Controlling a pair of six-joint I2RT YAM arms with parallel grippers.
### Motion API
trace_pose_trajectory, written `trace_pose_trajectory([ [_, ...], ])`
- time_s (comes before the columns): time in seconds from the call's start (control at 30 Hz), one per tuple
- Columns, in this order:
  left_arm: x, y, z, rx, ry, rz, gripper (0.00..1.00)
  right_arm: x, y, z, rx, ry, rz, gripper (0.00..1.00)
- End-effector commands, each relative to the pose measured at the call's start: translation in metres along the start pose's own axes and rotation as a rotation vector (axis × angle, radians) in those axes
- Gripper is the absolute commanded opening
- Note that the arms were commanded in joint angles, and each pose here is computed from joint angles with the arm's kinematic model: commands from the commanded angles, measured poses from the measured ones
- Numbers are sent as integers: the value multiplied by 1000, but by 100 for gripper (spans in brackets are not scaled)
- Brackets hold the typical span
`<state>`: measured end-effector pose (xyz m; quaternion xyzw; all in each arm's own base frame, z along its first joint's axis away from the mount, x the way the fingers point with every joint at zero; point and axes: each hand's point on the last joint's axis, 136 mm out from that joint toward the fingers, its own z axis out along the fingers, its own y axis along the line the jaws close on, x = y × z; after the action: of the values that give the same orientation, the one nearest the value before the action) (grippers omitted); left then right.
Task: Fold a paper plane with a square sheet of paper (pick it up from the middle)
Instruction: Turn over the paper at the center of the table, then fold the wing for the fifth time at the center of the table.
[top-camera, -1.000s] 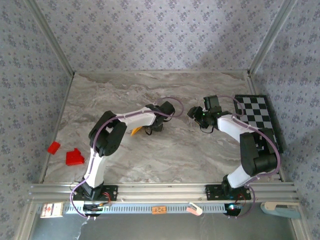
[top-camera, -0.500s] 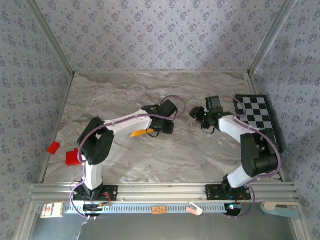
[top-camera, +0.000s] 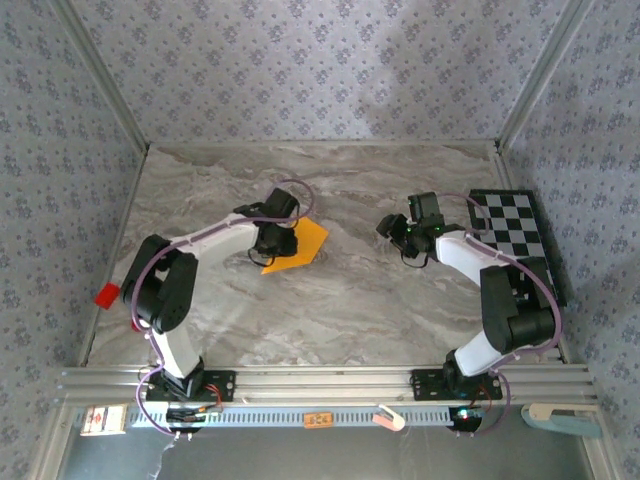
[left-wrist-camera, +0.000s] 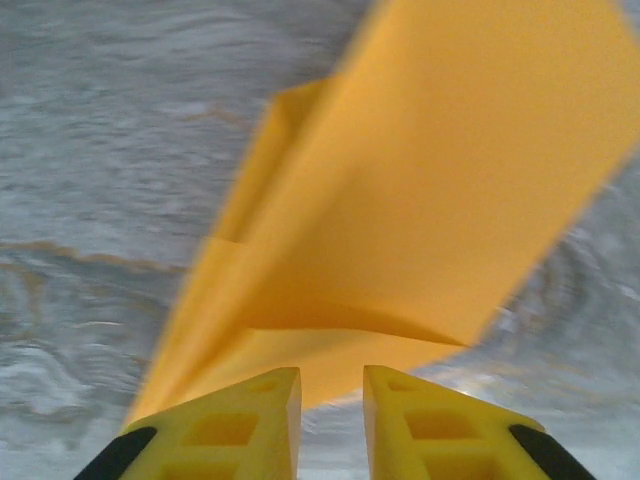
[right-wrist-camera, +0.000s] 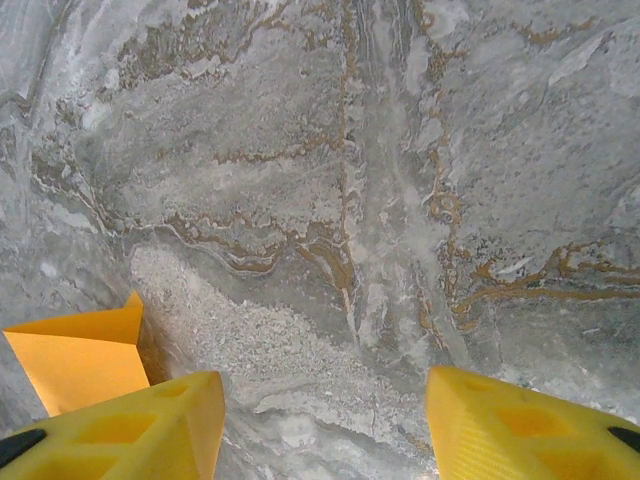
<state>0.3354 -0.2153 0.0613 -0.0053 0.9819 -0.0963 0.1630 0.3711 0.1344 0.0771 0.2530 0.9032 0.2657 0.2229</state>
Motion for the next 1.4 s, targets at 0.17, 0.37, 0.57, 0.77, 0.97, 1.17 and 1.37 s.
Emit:
trace_pose_trajectory([
  [0.17,-18,16,20,16,-8,-81,18,2,13,5,-14,24,-9,58],
  [0.37,-20,18,32,4,8,-92,15,5,18,8,-20,41,-19,58],
  [0.57,-13,16,40,17,47,-94,12,15,32,16,-49,84,-50,58],
  [0.77,-4,19,44,7,80,-115,11,55,67,37,-139,223,-80,57],
  [0.97,3,22,49,-3,102,-140,10,97,95,60,-190,314,-43,55],
  [1.17,6,24,51,-14,113,-143,10,122,115,78,-209,367,-4,49],
  [1.37,7,26,52,-17,116,-149,10,138,119,90,-199,412,20,45],
])
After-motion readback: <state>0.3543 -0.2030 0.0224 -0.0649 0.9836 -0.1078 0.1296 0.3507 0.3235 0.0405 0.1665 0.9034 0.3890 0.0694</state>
